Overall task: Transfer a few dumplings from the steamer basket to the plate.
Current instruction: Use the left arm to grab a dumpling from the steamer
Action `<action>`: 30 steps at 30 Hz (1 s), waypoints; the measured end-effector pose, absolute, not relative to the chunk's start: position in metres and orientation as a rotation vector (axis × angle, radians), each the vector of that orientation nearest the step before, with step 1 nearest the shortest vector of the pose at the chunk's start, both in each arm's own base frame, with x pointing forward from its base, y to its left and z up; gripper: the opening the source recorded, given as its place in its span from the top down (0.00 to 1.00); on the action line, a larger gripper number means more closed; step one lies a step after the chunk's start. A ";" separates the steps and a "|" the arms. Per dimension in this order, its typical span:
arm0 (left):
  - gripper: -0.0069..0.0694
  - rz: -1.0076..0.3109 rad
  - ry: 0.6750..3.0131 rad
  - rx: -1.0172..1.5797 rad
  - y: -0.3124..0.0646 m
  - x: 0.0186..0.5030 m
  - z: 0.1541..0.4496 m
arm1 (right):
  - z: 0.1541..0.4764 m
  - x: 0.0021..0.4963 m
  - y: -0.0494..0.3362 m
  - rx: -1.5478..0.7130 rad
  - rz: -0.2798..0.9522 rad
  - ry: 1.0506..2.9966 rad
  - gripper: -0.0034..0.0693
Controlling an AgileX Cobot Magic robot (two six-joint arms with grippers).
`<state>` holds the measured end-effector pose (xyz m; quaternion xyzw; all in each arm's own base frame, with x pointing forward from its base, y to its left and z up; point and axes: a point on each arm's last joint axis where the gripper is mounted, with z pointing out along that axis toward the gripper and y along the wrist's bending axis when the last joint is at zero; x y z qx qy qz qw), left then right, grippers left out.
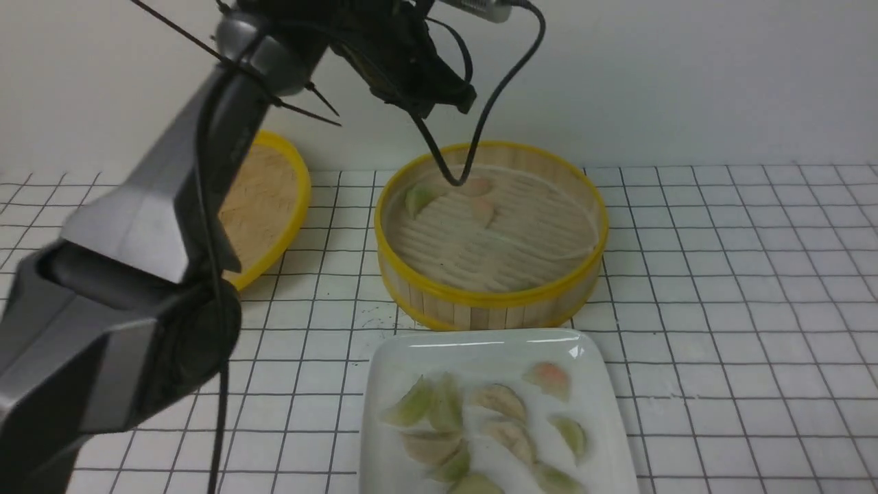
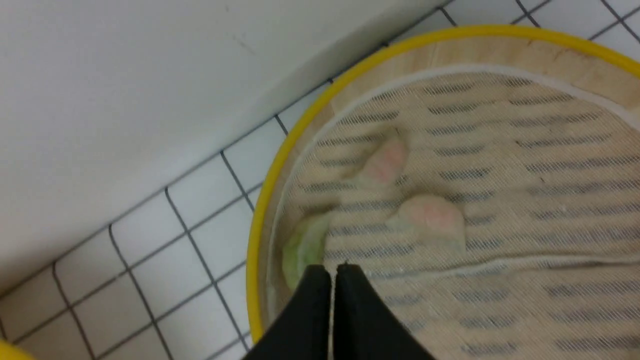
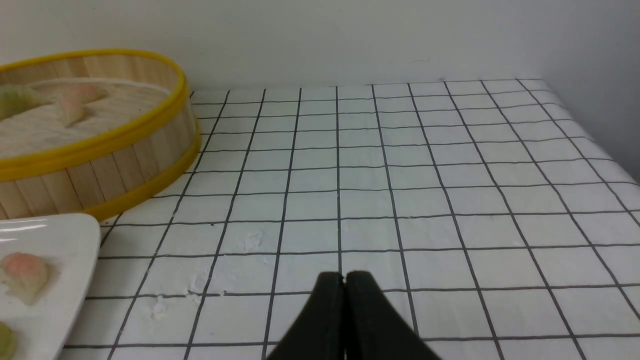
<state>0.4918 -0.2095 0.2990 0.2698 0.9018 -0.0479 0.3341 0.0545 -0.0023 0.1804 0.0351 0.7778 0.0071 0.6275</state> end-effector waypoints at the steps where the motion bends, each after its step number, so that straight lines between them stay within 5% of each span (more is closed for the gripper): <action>1: 0.92 -0.120 2.345 0.713 -0.211 0.496 0.291 | 0.180 0.055 -0.002 0.080 0.016 1.783 0.97; 5: 0.90 -0.098 2.387 0.735 -0.216 0.509 0.249 | 0.180 0.055 -0.002 0.080 0.016 1.783 0.97; 9: 0.78 -0.039 2.428 0.757 -0.215 0.516 0.222 | 0.180 0.055 -0.002 0.080 0.016 1.783 0.97; 18: 0.51 -0.008 2.428 0.761 -0.216 0.523 0.198 | 0.180 0.055 -0.002 0.080 0.016 1.783 0.97; 30: 0.49 0.005 2.471 0.697 -0.216 0.527 0.177 | 0.180 0.055 -0.002 0.080 0.016 1.783 0.97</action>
